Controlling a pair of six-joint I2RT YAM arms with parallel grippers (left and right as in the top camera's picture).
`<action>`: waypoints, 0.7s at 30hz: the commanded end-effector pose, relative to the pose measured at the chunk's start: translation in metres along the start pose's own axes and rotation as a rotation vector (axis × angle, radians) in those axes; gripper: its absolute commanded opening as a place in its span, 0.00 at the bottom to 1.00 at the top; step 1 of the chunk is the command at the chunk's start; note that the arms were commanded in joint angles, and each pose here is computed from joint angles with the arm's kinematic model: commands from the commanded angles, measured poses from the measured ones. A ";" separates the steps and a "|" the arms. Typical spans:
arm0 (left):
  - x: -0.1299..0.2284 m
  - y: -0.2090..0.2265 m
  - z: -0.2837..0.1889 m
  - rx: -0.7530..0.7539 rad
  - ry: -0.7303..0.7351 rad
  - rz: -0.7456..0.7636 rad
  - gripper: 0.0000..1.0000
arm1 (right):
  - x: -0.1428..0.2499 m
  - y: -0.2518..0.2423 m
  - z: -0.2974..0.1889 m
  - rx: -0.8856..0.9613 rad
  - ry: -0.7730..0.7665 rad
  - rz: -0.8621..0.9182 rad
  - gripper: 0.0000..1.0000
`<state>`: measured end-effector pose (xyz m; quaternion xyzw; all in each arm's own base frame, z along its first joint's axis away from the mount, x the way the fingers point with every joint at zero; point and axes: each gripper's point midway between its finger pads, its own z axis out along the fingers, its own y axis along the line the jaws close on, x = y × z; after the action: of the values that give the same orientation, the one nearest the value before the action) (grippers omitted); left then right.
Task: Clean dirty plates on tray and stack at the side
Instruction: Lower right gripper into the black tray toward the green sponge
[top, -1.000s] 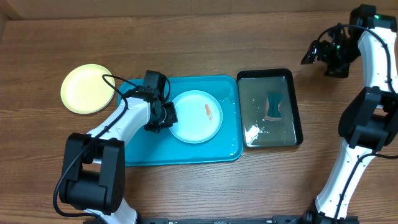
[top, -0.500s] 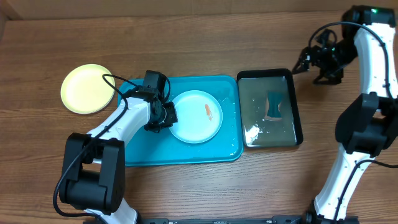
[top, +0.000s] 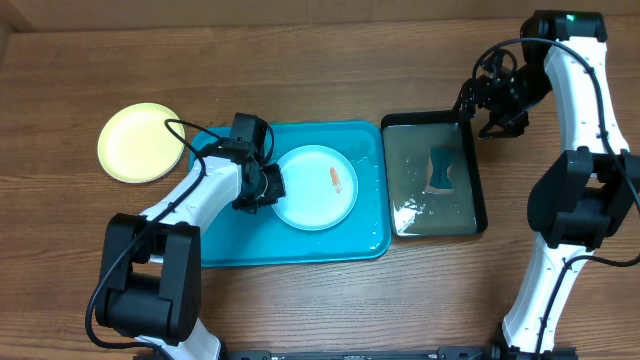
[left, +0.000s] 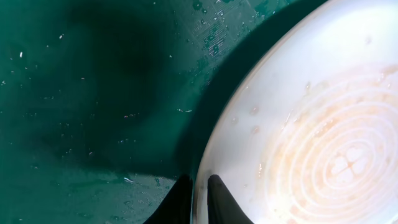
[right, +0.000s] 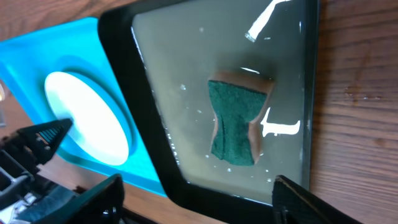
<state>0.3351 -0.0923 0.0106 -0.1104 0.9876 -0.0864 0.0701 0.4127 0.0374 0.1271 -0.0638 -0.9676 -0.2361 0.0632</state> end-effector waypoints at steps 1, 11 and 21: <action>0.001 -0.002 0.003 0.001 0.011 0.024 0.13 | 0.014 0.016 -0.019 0.076 -0.049 -0.037 0.76; 0.001 -0.002 0.003 0.000 0.011 0.024 0.13 | 0.037 0.043 -0.043 0.233 -0.141 -0.066 0.73; 0.001 -0.002 0.003 0.000 0.012 0.027 0.13 | 0.055 0.037 -0.036 0.335 -0.178 -0.037 0.73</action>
<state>0.3342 -0.0921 0.0104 -0.1090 0.9880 -0.0857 0.0684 0.3735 0.0647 0.1796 -0.0400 -0.9957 -0.0841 -0.0003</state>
